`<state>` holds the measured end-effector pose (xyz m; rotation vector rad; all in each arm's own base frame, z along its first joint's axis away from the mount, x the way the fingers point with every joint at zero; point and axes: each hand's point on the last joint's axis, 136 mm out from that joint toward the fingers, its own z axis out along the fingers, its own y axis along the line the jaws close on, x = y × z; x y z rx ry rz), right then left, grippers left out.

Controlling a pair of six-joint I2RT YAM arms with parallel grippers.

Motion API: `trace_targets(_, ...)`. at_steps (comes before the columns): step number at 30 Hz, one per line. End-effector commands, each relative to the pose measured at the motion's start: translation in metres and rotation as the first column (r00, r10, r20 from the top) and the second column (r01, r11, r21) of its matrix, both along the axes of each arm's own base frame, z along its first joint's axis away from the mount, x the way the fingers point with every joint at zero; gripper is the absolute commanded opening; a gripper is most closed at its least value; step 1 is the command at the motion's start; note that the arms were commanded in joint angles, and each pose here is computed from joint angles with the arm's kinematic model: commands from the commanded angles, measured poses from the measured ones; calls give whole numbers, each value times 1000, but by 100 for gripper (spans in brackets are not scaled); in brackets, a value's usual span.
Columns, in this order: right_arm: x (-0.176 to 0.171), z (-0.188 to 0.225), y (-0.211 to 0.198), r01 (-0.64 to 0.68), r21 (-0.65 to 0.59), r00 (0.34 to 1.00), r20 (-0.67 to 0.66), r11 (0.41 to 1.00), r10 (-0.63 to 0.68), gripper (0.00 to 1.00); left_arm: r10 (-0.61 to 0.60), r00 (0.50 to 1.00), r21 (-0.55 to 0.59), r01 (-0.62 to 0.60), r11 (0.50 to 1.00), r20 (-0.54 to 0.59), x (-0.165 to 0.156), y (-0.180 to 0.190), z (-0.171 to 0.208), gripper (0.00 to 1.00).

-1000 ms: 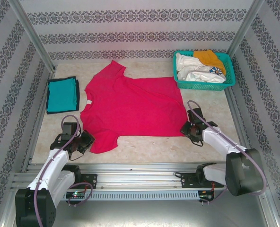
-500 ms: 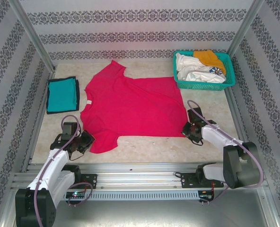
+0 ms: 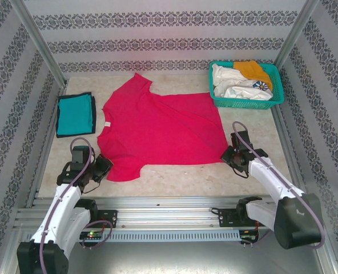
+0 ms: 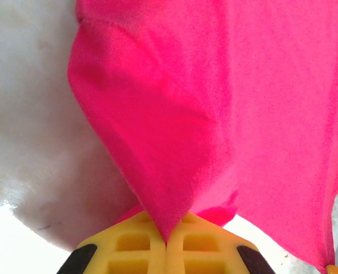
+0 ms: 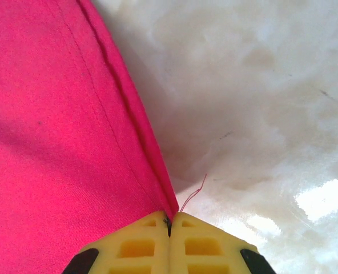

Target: Fold and stack the t-shirts

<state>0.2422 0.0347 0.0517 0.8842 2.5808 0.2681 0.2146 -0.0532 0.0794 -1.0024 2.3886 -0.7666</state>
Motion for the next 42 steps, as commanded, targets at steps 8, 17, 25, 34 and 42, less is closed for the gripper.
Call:
trace_targets(8, 23, 33, -9, 5, -44, 997, 74, 999, -1, 0, -44, 997, 97, 37, 995, 70, 51, 11, 46, 0)
trace_targets(17, 55, 54, -6, -49, -56, 992, 114, 997, 55, 0, -83, 995, 176, 72, 982, 58, 82, 19, 68, 0)
trace_targets(25, 85, 58, -9, -81, -91, 990, 104, 992, 91, 0, -79, 996, 207, 71, 976, 31, 108, 26, 67, 0)
trace_targets(34, 115, 59, -13, -98, -106, 989, 96, 990, 108, 0, -109, 993, 262, 92, 961, 50, 140, 33, 76, 0)
trace_targets(42, 139, 57, -10, -118, -93, 989, 83, 989, 126, 0, -150, 988, 273, 135, 952, 35, 164, 31, 79, 0)
